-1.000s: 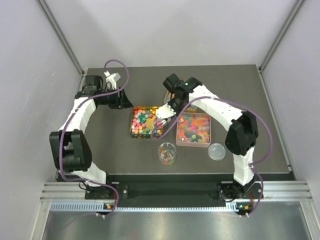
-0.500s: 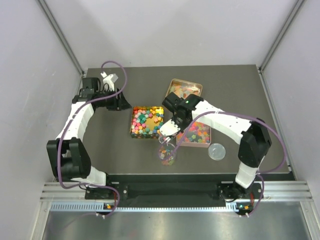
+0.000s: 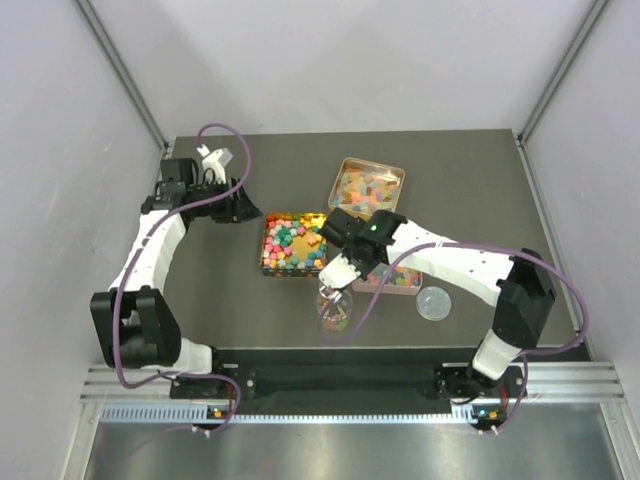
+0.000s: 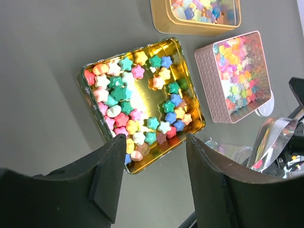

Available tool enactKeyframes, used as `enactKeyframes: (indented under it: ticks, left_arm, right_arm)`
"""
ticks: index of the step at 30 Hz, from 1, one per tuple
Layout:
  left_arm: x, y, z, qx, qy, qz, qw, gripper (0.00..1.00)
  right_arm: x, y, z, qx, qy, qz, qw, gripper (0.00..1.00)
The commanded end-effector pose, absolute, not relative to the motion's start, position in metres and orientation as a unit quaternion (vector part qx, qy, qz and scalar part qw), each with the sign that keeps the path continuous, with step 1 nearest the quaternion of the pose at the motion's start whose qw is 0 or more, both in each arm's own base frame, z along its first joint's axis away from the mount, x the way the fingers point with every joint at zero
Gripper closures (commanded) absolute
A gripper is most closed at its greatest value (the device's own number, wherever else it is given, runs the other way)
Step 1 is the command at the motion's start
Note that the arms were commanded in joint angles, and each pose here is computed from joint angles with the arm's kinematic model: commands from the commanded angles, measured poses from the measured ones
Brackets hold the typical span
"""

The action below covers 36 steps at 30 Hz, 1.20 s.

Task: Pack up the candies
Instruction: Place the fake candies in the packing bottle.

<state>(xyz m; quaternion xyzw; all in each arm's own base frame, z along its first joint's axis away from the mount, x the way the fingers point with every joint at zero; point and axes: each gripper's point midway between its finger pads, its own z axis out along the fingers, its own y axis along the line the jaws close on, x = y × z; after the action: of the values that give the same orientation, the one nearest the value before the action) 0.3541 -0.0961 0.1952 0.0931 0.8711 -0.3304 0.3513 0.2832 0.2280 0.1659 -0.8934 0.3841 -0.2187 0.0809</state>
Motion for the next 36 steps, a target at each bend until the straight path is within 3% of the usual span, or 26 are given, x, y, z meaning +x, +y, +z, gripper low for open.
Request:
enactKeyframes:
  ticks: [1,25,29,32,36]
  left_arm:
    - [0.357,-0.095,0.218,0.104,0.852,-0.328,0.394,0.42]
    - [0.347,-0.093,0.238,0.095,0.838,-0.328,0.426,0.4]
    - [0.346,-0.093,0.246,0.098,0.834,-0.325,0.436,0.34]
    - [0.342,-0.097,0.256,0.109,0.828,-0.334,0.437,0.23]
    - [0.338,-0.112,0.274,0.133,0.813,-0.373,0.427,0.19]
  right_arm:
    - [0.282,0.229,0.194,-0.872,0.393,-0.265,0.121,1.0]
    - [0.267,0.208,0.213,-0.839,0.395,-0.359,0.106,1.0]
    - [0.266,0.209,0.223,-0.835,0.399,-0.361,0.116,1.0]
    - [0.269,0.214,0.239,-0.826,0.413,-0.358,0.135,1.0]
    - [0.277,0.227,0.257,-0.801,0.488,-0.292,0.187,1.0]
